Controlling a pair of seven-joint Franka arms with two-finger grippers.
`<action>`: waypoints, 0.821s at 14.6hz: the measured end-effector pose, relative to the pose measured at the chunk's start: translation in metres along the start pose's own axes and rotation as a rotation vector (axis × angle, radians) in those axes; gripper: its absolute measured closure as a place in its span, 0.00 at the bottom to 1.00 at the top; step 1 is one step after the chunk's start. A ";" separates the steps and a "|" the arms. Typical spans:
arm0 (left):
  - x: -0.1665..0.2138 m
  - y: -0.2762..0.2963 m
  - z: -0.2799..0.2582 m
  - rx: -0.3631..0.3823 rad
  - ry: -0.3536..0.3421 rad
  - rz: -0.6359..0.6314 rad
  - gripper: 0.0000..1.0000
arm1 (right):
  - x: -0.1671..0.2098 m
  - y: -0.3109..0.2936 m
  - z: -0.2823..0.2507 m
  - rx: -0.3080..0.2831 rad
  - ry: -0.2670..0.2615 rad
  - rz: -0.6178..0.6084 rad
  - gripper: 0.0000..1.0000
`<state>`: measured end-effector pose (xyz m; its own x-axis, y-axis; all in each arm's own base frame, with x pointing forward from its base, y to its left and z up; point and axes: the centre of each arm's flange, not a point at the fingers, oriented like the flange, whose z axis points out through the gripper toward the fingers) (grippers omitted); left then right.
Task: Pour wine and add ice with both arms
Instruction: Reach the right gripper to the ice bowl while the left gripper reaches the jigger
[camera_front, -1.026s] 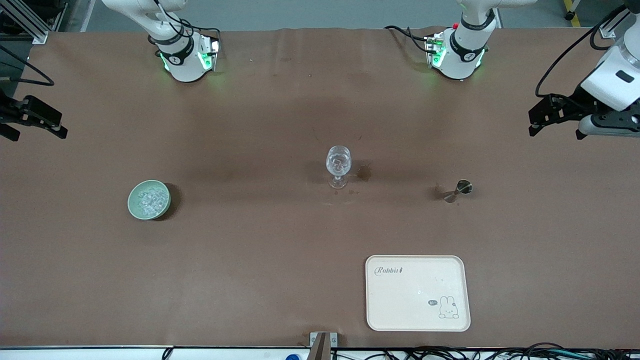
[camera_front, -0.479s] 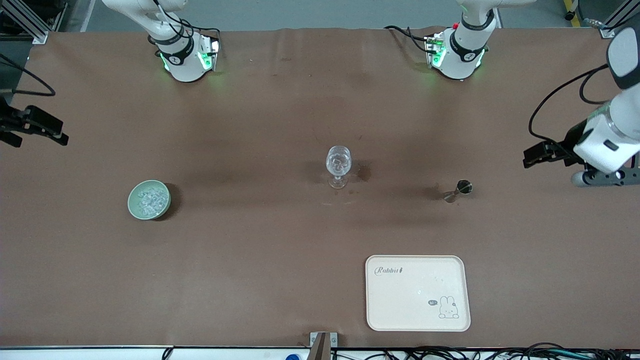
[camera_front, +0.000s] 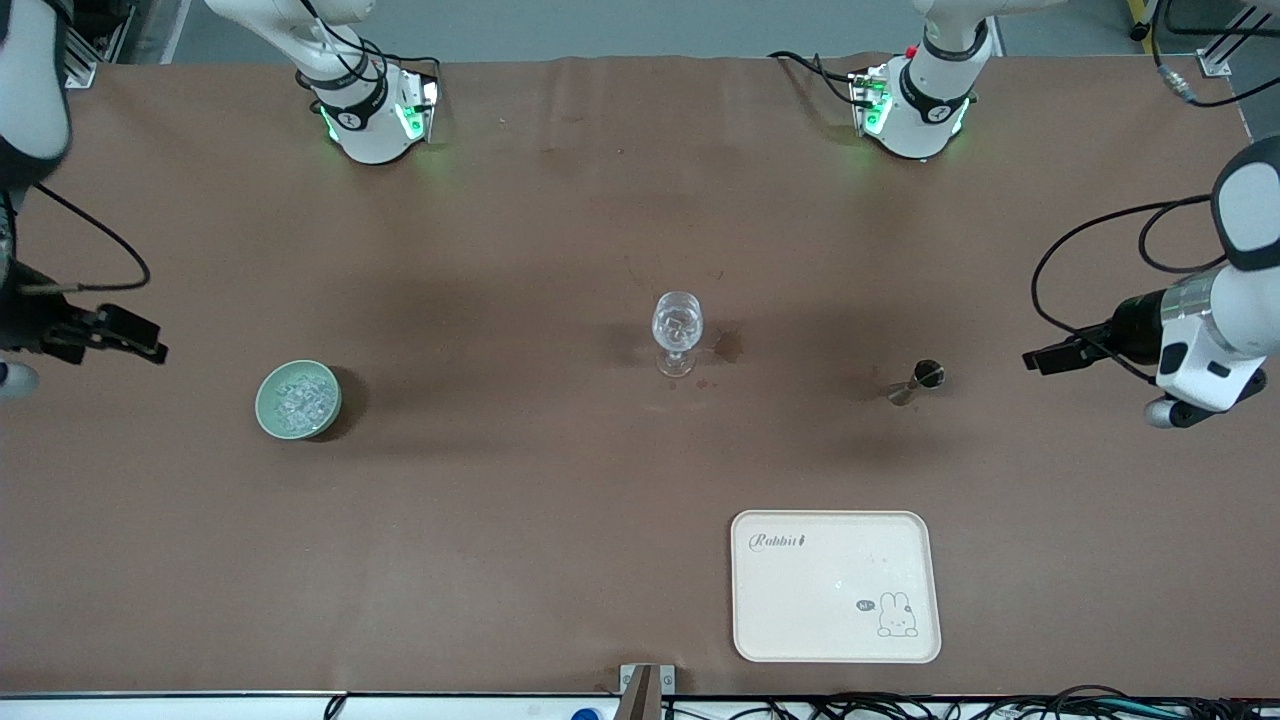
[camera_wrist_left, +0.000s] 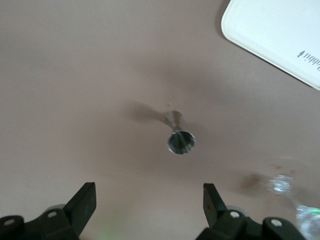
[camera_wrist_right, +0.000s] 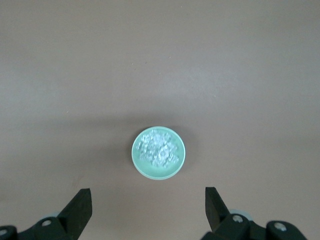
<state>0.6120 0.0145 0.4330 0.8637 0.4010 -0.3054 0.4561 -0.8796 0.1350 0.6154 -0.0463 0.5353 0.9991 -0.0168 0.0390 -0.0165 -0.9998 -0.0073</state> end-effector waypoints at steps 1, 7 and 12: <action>0.012 -0.012 0.015 -0.046 -0.046 -0.043 0.05 | 0.002 0.001 0.017 -0.001 0.004 0.002 0.00; 0.070 -0.076 0.095 -0.276 -0.258 -0.265 0.07 | -0.005 0.004 0.116 -0.004 0.014 0.007 0.00; 0.094 -0.101 0.152 -0.391 -0.392 -0.432 0.10 | -0.014 0.011 0.169 -0.003 -0.042 0.019 0.00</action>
<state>0.6144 0.1025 0.2475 0.4806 0.5071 -0.7155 0.8481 -0.4764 0.2320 0.6082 -0.0555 0.3658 0.9994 -0.0358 -0.0030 -0.0358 -0.9993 -0.0045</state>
